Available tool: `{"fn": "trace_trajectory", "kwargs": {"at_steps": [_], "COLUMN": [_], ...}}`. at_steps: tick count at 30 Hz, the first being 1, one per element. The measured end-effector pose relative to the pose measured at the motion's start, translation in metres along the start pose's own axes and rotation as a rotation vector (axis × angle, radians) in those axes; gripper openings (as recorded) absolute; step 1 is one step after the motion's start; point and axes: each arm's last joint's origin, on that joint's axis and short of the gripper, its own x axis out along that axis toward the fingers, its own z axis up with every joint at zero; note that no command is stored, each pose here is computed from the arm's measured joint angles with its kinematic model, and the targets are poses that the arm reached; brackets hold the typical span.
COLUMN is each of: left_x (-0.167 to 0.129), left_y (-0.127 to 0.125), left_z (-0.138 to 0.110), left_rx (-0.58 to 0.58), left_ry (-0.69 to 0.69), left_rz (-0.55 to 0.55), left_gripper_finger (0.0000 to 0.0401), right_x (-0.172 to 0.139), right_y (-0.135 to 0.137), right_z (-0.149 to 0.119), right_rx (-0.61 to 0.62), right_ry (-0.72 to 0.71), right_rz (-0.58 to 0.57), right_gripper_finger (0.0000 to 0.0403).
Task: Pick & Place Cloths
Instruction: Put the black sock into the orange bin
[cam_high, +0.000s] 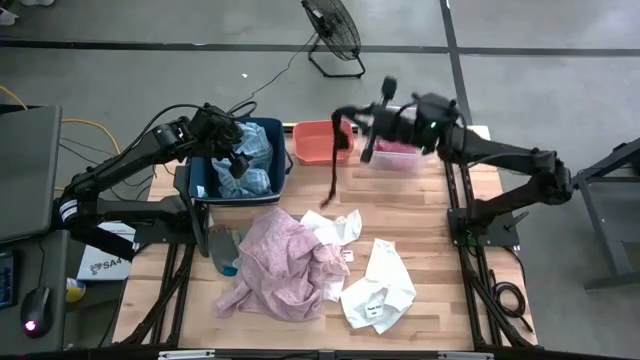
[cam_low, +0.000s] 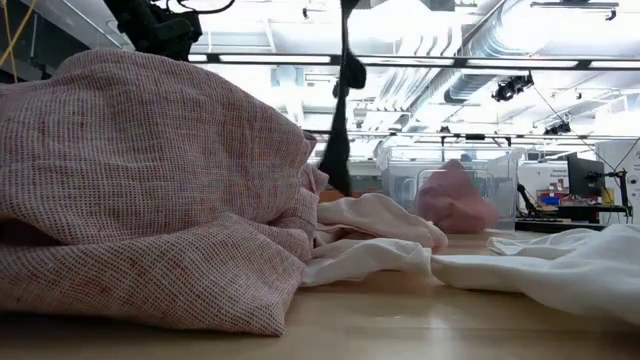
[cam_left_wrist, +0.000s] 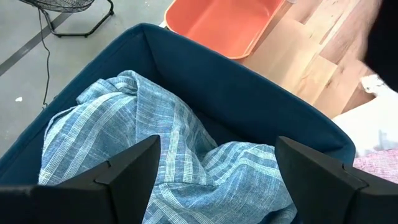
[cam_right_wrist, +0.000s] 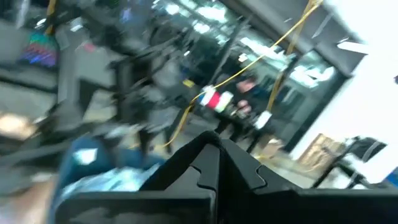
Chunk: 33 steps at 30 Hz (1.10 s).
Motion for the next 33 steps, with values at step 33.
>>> {"fn": "trace_trajectory", "kwargs": {"at_steps": [33], "left_x": [0.000], "left_y": [0.000], "left_z": [0.000], "left_rx": [0.002], "left_ry": [0.002], "left_rz": [0.001], "left_gripper_finger": [0.0309], "right_x": [0.073], "right_y": [-0.076], "right_z": [-0.119], "right_rx": [-0.016], "right_ry": [0.026], "right_rz": [-0.375], "right_gripper_finger": [0.0003]}}
